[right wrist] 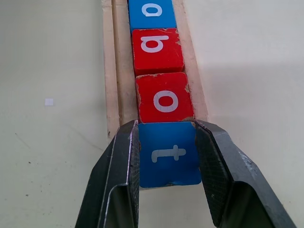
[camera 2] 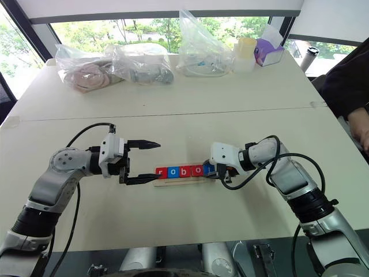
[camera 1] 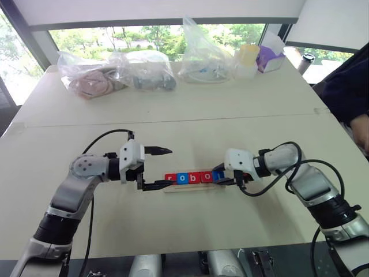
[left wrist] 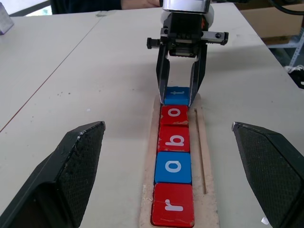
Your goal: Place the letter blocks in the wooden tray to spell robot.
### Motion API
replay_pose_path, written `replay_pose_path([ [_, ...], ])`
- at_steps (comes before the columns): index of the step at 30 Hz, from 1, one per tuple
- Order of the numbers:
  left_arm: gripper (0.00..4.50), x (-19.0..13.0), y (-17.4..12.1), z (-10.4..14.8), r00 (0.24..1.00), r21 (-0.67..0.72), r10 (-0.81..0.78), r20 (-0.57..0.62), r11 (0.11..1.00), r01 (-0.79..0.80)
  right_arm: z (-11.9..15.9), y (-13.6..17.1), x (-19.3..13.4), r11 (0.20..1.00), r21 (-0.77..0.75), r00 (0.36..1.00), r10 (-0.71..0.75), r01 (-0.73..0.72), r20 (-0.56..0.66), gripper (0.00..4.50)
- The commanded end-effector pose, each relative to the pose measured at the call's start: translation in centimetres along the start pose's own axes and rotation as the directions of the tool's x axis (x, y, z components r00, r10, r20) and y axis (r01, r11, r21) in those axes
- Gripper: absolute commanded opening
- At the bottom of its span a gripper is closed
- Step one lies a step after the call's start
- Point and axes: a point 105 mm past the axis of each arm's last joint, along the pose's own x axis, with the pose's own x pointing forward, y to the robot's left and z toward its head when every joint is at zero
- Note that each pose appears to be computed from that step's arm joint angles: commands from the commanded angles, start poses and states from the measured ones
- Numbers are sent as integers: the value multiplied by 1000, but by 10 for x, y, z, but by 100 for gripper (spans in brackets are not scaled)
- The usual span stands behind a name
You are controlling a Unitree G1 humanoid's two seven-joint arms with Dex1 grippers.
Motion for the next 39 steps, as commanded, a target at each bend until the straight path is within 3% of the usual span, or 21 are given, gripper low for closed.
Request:
replay_pose_path([
  [1, 450, -4, 2, 9, 1000, 35, 15, 12, 999, -16, 9, -3, 0, 1000, -28, 1000, -2, 3, 18, 112],
  [19, 450, -3, 0, 9, 1000, 28, 20, 16, 999, -21, 11, -8, 8, 999, -39, 999, -18, 19, 28, 112],
  [26, 450, -3, 0, 9, 1000, 28, 18, 17, 999, -18, 17, -12, 5, 998, -58, 999, -28, 30, 30, 448],
  [34, 450, -3, 0, 9, 1000, 25, 21, 15, 999, -21, 28, -15, -15, 997, -18, 995, -69, 70, 70, 448],
  [39, 450, -13, -4, 1, 999, -8, 26, -45, 1000, -27, 32, -16, -50, 975, 144, 974, -188, 169, 129, 448],
])
